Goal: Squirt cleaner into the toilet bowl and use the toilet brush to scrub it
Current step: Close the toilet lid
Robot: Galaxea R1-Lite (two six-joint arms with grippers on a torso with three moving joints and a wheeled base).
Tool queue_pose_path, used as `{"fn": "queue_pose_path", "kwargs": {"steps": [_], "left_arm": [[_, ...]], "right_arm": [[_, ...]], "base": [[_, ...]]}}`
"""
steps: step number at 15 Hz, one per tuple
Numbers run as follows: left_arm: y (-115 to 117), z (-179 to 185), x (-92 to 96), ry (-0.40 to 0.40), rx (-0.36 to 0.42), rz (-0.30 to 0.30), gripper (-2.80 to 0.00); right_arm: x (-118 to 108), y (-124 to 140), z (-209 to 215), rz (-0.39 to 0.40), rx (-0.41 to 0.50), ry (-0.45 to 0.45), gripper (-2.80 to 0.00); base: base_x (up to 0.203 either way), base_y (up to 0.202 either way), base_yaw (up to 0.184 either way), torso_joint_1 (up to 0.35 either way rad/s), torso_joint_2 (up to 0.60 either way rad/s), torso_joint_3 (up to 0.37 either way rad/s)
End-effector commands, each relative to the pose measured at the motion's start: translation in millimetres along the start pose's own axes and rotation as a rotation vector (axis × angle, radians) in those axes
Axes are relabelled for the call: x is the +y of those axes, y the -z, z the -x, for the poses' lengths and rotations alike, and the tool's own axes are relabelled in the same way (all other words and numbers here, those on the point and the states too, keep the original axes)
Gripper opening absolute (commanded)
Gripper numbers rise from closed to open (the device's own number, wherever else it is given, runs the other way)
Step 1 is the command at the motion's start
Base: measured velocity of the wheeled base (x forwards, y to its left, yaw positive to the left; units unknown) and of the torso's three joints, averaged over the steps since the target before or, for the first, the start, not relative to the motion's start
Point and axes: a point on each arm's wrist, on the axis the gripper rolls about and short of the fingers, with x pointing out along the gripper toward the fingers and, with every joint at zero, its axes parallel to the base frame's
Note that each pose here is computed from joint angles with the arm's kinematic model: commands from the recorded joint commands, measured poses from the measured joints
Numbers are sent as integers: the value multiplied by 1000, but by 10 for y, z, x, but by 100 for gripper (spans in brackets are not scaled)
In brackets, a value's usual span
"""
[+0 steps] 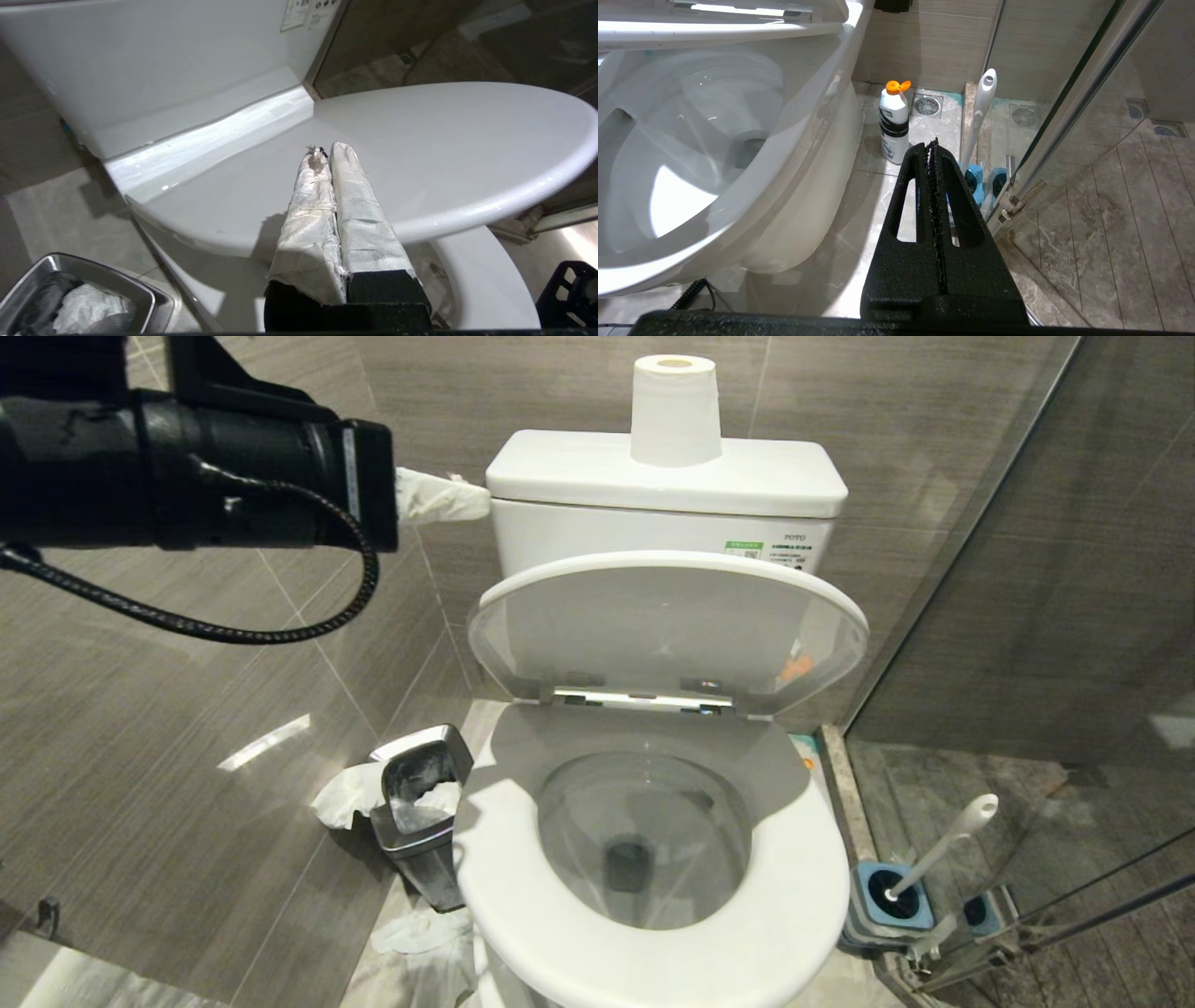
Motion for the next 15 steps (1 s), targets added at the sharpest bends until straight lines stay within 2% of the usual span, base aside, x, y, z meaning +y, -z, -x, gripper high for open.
{"fn": "queue_pose_path", "kwargs": {"steps": [1, 4, 8, 11, 15], "left_arm": [[141, -285, -16, 33, 70, 12, -280], [266, -328, -8, 35, 129, 30, -280], [650, -282, -29, 44, 336, 81, -280], [891, -291, -29, 39, 436, 104, -280], [1375, -254, -97, 55, 606, 147, -280]], "right_arm": [[0, 0, -1, -1, 1, 0, -280], [0, -2, 0, -1, 0, 0, -280], [0, -2, 0, -1, 0, 0, -280], [0, -1, 0, -1, 0, 0, -280], [0, -2, 0, -1, 0, 0, -280]], "base": [[0, 0, 0, 0, 0, 0], [0, 0, 0, 0, 0, 0], [0, 0, 0, 0, 0, 0], [0, 0, 0, 0, 0, 0], [0, 0, 0, 0, 0, 0]]}}
